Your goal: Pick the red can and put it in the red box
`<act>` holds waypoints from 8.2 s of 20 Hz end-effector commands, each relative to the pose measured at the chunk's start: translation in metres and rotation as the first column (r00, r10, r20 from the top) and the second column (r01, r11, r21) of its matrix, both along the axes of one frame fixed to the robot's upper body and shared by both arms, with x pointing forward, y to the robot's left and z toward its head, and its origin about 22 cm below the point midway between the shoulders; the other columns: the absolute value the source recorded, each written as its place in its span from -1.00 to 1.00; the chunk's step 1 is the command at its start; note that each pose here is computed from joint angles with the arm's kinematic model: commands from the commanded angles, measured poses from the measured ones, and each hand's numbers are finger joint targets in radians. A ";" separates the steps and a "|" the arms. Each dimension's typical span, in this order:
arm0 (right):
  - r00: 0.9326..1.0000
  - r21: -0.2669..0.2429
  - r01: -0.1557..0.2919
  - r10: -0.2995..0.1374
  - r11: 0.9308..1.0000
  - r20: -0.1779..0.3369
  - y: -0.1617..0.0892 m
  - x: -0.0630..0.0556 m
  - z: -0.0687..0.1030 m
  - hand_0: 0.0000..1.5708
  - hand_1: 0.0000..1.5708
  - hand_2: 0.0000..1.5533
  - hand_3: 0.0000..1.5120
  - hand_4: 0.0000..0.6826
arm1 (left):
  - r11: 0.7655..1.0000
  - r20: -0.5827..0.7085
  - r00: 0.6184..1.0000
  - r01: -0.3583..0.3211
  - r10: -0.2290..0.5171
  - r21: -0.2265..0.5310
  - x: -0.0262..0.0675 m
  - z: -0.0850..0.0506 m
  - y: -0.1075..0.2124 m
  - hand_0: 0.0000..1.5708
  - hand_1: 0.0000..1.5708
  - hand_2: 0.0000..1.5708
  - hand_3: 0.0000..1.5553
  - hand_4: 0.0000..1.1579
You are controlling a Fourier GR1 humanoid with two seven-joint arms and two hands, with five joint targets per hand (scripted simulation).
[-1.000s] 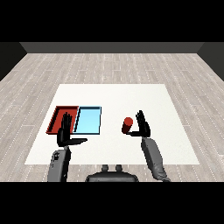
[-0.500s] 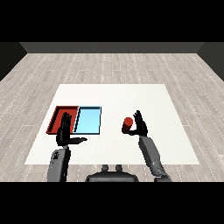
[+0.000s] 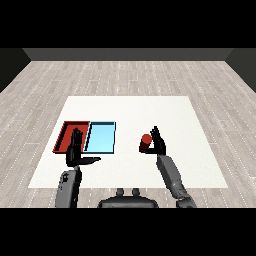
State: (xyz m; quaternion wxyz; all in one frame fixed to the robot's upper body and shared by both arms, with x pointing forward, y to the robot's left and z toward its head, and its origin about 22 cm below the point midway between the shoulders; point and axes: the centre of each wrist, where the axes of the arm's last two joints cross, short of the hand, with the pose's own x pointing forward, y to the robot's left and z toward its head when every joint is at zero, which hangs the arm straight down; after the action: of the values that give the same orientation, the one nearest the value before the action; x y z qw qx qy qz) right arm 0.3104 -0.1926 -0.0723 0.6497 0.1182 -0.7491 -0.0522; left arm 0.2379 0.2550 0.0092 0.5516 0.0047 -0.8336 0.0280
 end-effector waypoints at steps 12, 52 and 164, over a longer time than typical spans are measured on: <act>0.999 0.005 -0.011 0.011 1.000 -0.037 0.021 0.019 0.013 -1.00 -1.00 -1.00 -1.00 -1.00 | 1.000 0.029 1.000 -0.012 0.012 0.008 -0.0048 0.010 0.009 -1.00 -1.00 -1.00 -1.00 -1.00; 0.995 -0.190 0.083 -0.071 0.978 0.071 0.050 0.010 0.025 0.84 0.84 0.86 0.86 0.91 | 0.999 -0.022 0.999 0.048 -0.047 0.021 0.0122 -0.003 -0.003 -1.00 -1.00 -1.00 -1.00 -1.00; 0.870 -0.046 -0.019 0.039 0.999 0.491 0.060 -0.018 0.188 -1.00 -1.00 -1.00 -1.00 -1.00 | 0.990 -0.199 0.972 0.136 -0.125 0.042 0.0626 0.016 -0.164 1.00 1.00 1.00 0.91 0.95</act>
State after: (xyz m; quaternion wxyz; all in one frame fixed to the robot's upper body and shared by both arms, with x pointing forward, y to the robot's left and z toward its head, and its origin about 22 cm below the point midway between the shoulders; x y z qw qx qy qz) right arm 0.2916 -0.1099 0.1048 0.4691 0.1273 -0.8738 0.0134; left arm 0.2900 0.0769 0.0147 0.6215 -0.0379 -0.7808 -0.0510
